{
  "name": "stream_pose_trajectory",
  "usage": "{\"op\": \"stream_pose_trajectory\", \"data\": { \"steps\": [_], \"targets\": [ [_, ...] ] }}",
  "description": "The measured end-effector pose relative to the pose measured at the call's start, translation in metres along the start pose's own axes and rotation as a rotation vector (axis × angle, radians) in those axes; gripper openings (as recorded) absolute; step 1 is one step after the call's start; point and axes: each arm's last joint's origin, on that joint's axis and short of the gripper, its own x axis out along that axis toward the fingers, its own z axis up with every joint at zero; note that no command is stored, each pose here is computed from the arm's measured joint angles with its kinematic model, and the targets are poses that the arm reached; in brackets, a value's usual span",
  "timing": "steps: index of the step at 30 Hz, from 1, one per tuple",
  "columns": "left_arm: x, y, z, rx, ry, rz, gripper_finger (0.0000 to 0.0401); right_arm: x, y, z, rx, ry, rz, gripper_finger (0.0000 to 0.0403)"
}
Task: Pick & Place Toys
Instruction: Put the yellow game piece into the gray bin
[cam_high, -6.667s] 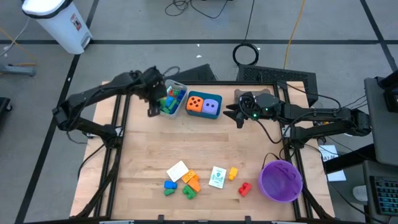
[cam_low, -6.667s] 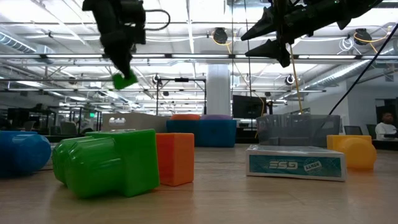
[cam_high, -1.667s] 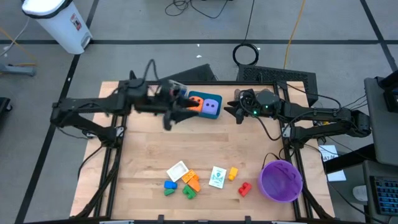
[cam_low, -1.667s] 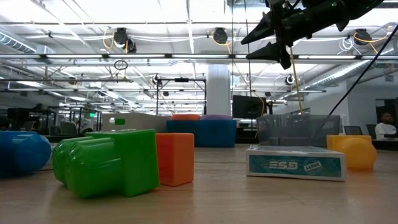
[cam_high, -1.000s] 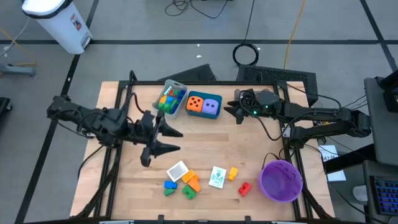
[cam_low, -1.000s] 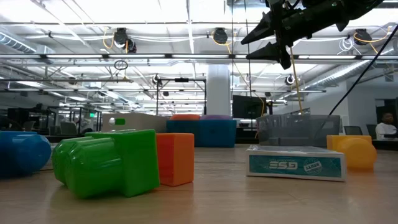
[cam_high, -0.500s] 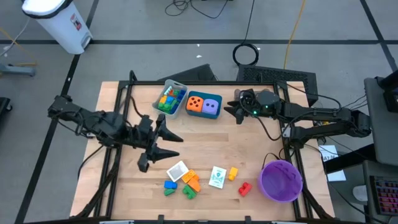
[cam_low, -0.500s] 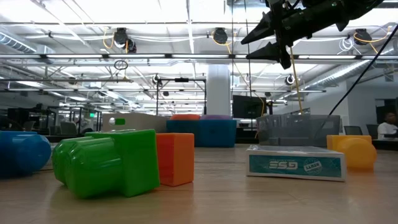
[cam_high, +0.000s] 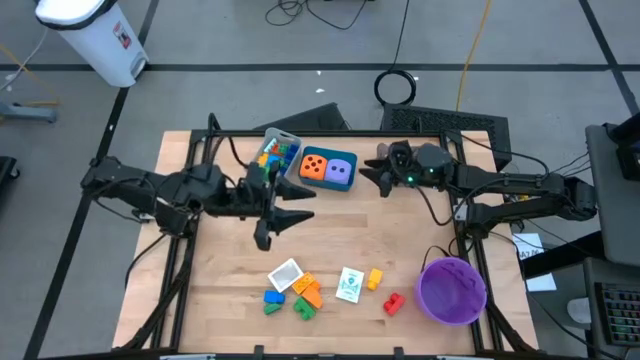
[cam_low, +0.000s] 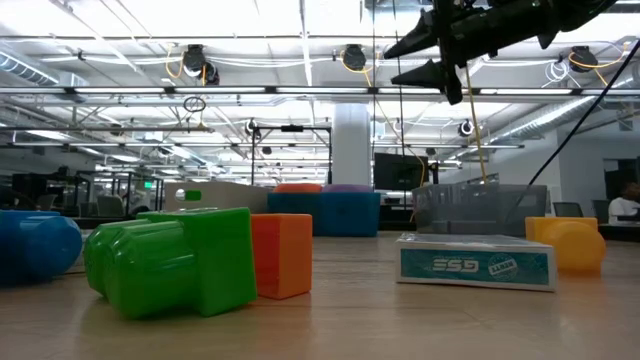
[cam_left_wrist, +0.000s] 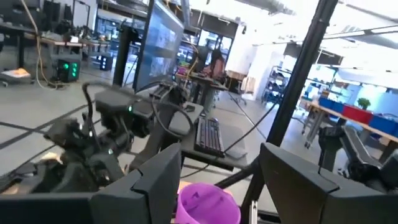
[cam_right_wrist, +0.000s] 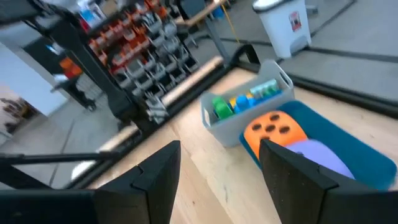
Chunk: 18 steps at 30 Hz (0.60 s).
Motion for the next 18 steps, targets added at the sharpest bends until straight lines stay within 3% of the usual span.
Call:
{"op": "stream_pose_trajectory", "data": {
  "steps": [6,11,18],
  "targets": [
    [0.001,0.001,-0.002,-0.011,0.018,0.008,0.0227,0.000,0.004,0.006,0.011,-0.062,0.043,0.0210],
    [0.001,0.001,-0.003,-0.012,0.023,0.006,0.0227,-0.002,0.010,0.015,0.122,-0.151,0.117,0.0210],
    [0.000,-0.003,-0.005,-0.017,0.048,-0.054,0.0227,-0.009,0.032,0.024,0.201,-0.179,0.398,0.0210]
  ]
}}
